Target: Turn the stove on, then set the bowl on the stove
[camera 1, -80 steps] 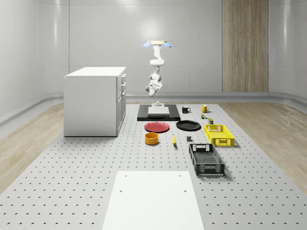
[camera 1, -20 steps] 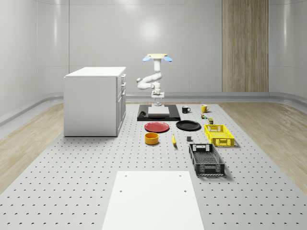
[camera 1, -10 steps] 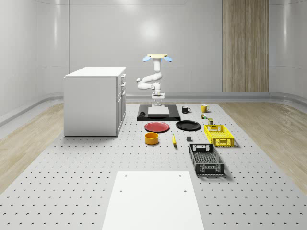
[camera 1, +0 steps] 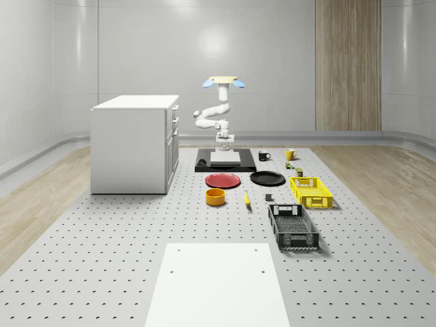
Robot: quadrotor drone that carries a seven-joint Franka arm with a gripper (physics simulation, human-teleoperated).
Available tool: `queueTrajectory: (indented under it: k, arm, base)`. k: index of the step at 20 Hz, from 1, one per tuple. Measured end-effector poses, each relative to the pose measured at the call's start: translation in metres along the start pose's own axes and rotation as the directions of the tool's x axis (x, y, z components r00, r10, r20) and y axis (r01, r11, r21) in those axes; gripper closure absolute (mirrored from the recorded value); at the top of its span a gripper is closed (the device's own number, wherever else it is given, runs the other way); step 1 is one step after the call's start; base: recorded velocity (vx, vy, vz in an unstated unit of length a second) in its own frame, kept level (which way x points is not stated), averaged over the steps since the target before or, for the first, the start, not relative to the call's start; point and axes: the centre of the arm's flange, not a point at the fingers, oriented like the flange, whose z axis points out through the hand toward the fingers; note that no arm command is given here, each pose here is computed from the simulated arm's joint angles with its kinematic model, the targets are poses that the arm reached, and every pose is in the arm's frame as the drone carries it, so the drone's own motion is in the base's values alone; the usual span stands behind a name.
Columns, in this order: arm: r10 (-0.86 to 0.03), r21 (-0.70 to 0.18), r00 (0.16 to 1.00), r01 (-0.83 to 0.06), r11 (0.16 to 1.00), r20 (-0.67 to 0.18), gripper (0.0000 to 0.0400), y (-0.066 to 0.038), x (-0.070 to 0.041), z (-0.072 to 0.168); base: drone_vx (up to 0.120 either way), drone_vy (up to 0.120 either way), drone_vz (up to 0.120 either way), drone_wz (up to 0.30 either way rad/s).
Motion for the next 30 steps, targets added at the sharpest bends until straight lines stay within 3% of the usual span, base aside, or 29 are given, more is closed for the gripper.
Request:
queueTrajectory:
  k: [17, 30]
  arm:
    - [0.0, 0.0, 1.0, 0.0, 1.0, 0.0, 0.0, -0.007, 0.006, 0.017]
    - [0.008, 0.0, 1.0, -0.008, 1.0, 0.0, 0.0, -0.02, -0.006, 0.017]
  base:
    - [0.0, 0.0, 0.0, 0.0]
    - [0.0, 0.0, 0.0, 0.0]
